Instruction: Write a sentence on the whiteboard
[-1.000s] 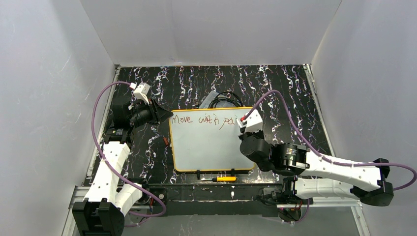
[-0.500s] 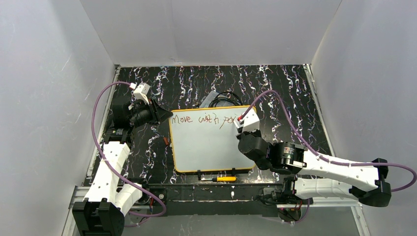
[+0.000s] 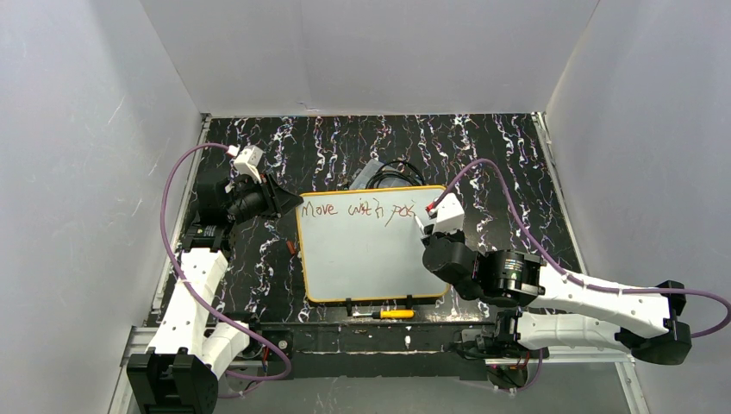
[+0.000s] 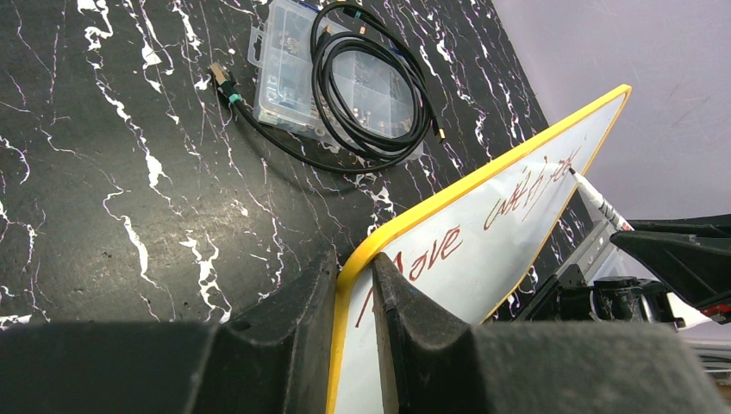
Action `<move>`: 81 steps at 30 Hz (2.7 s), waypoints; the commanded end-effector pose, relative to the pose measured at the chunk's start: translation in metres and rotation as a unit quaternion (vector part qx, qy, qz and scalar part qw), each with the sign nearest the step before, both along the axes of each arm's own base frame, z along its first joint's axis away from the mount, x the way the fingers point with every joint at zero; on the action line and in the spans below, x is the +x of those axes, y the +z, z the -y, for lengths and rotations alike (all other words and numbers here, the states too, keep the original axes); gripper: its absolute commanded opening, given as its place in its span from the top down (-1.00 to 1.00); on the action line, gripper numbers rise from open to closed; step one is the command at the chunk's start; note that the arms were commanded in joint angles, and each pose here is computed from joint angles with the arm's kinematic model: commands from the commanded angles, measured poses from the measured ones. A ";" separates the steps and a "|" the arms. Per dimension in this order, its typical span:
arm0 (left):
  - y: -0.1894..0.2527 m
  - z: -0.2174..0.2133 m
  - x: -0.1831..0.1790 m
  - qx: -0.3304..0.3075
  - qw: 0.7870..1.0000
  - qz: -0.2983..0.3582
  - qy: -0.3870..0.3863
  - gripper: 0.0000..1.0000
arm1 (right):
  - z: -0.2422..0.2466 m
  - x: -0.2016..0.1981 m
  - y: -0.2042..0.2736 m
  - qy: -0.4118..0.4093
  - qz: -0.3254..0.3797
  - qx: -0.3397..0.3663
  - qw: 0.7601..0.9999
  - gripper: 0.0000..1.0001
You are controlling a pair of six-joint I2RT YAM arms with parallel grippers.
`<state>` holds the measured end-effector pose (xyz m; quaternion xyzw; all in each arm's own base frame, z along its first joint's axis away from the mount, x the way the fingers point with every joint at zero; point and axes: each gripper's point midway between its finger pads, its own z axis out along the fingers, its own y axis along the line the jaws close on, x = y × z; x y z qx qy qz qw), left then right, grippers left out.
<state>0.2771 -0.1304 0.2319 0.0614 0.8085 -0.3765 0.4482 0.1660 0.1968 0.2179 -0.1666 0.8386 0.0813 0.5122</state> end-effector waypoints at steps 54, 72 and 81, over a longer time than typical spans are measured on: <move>0.007 0.003 -0.003 -0.002 1.000 0.006 -0.012 0.62 | 0.017 0.004 0.003 -0.038 0.011 0.009 0.999 0.97; 0.008 0.003 -0.003 -0.003 1.000 0.007 -0.012 0.62 | -0.004 -0.004 -0.010 0.012 -0.015 0.005 1.000 0.97; 0.008 0.003 -0.003 -0.003 1.000 0.008 -0.012 0.62 | 0.000 -0.004 0.006 0.010 -0.002 0.038 0.999 0.97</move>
